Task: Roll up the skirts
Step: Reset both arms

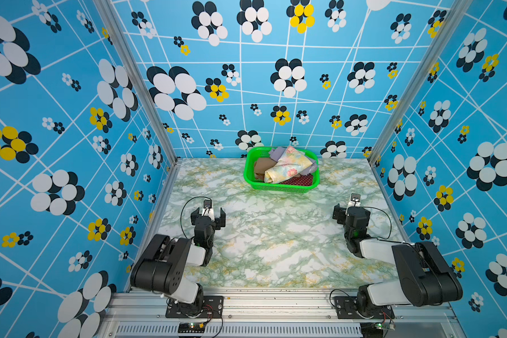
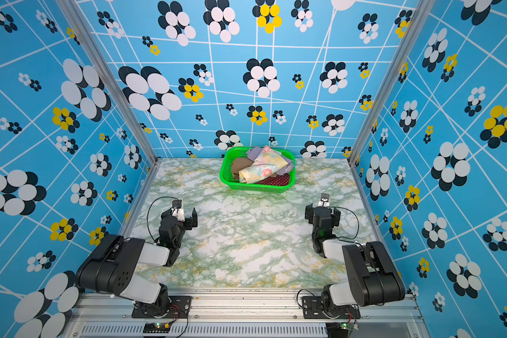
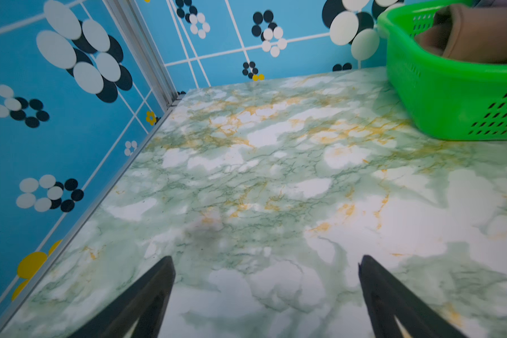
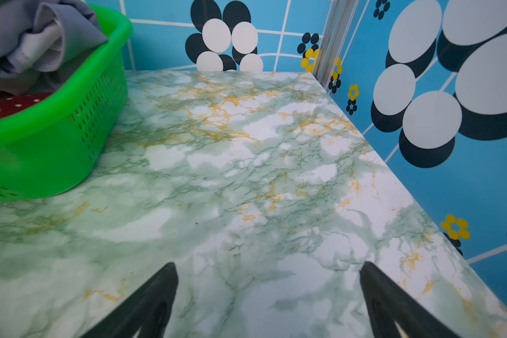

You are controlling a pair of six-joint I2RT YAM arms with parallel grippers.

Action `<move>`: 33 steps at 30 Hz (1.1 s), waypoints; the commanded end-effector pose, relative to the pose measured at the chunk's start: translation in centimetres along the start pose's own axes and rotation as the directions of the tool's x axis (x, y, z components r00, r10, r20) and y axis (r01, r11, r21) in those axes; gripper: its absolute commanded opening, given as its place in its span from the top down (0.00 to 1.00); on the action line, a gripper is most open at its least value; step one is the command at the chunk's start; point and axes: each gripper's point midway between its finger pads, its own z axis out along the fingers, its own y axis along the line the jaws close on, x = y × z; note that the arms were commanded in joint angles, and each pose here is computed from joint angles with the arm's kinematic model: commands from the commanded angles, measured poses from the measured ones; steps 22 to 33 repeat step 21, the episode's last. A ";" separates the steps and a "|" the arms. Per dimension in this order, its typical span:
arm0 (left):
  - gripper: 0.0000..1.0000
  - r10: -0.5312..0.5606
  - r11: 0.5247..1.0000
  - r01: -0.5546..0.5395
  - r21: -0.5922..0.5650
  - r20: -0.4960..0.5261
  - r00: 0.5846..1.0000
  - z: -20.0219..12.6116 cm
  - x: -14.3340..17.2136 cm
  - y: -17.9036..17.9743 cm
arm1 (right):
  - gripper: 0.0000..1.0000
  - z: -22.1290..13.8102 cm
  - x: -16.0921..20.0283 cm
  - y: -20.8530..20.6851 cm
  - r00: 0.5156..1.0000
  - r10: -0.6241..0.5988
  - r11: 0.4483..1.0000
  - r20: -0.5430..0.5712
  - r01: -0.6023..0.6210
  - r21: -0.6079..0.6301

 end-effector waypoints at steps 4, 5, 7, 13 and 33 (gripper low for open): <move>0.00 -0.099 0.995 0.099 -0.006 0.020 0.995 2.4 -3.1 1.6 | 0.01 1.3 -1.0 -0.3 0.997 0.078 0.996 0.023 -0.077 -0.052; 0.01 -0.100 0.995 0.100 -0.005 0.020 0.995 2.4 -3.2 1.6 | 0.01 1.3 -0.8 -0.3 0.997 0.072 0.996 0.010 -0.071 -0.053; 0.00 -0.100 0.995 0.100 -0.006 0.024 0.995 2.4 -3.2 1.6 | 0.01 1.3 -0.9 -0.3 0.997 0.073 0.996 0.019 -0.072 -0.053; 0.01 -0.099 0.995 0.099 -0.007 0.021 0.995 2.3 -3.1 1.6 | 0.01 1.4 -0.9 0.6 0.999 0.048 0.994 0.004 -0.048 -0.095; 0.00 -0.083 0.997 0.082 0.002 0.032 0.996 2.1 -3.3 1.2 | 0.01 1.3 -0.9 2.1 1.000 0.015 0.983 0.001 -0.014 -0.182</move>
